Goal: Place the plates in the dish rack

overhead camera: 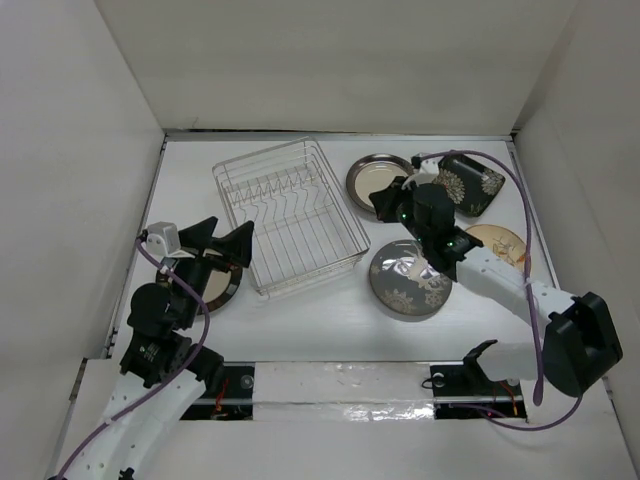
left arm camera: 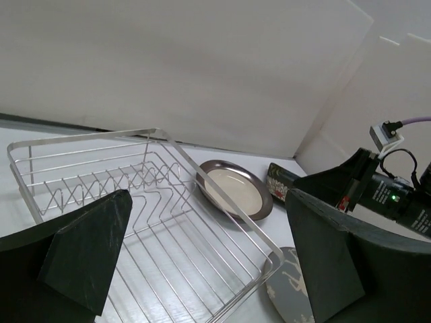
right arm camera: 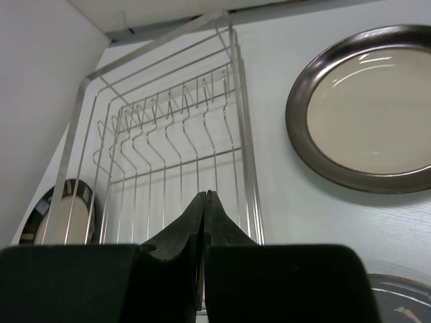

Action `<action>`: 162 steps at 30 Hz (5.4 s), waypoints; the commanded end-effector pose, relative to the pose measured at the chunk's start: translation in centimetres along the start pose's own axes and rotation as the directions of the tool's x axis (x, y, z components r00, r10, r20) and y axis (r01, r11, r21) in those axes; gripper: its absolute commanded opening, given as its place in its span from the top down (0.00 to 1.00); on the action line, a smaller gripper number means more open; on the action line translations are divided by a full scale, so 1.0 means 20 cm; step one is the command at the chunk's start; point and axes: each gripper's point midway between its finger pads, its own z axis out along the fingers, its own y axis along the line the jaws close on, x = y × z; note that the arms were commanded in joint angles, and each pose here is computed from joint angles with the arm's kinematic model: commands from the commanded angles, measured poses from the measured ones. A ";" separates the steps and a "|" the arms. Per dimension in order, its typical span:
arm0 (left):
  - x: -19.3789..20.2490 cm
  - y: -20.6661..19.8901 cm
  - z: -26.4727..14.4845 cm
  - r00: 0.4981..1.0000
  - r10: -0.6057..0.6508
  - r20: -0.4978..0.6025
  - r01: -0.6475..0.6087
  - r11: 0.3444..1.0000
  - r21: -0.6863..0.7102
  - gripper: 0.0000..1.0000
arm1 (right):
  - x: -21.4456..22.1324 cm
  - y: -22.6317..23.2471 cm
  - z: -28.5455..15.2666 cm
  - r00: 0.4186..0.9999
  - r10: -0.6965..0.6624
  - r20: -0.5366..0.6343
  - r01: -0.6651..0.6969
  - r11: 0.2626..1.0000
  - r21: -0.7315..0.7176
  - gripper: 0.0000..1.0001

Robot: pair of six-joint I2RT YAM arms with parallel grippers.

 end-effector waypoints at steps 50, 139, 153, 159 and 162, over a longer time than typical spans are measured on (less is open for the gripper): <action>0.05 -0.13 -0.01 0.993 0.100 -0.056 -0.088 0.980 0.177 0.58 | 0.23 -1.18 0.54 0.843 0.523 0.126 -0.528 0.761 0.377 0.46; 0.08 -0.13 0.00 0.992 0.096 -0.078 -0.082 0.982 0.173 0.46 | -0.79 0.45 0.68 0.659 -0.705 0.263 0.600 0.703 0.381 1.00; 0.07 -0.13 0.00 0.993 0.096 -0.074 -0.082 0.981 0.174 0.46 | -0.49 0.46 0.79 0.679 -0.708 0.194 0.638 0.700 0.322 0.98; 0.07 -0.13 0.00 0.993 0.095 -0.075 -0.080 0.982 0.174 0.46 | -0.40 0.48 0.81 0.667 -0.725 0.169 0.661 0.681 0.314 0.82; 0.06 -0.13 0.00 0.994 0.093 -0.063 -0.081 0.983 0.167 0.46 | -0.35 0.49 0.83 0.657 -0.737 0.158 0.676 0.669 0.309 0.76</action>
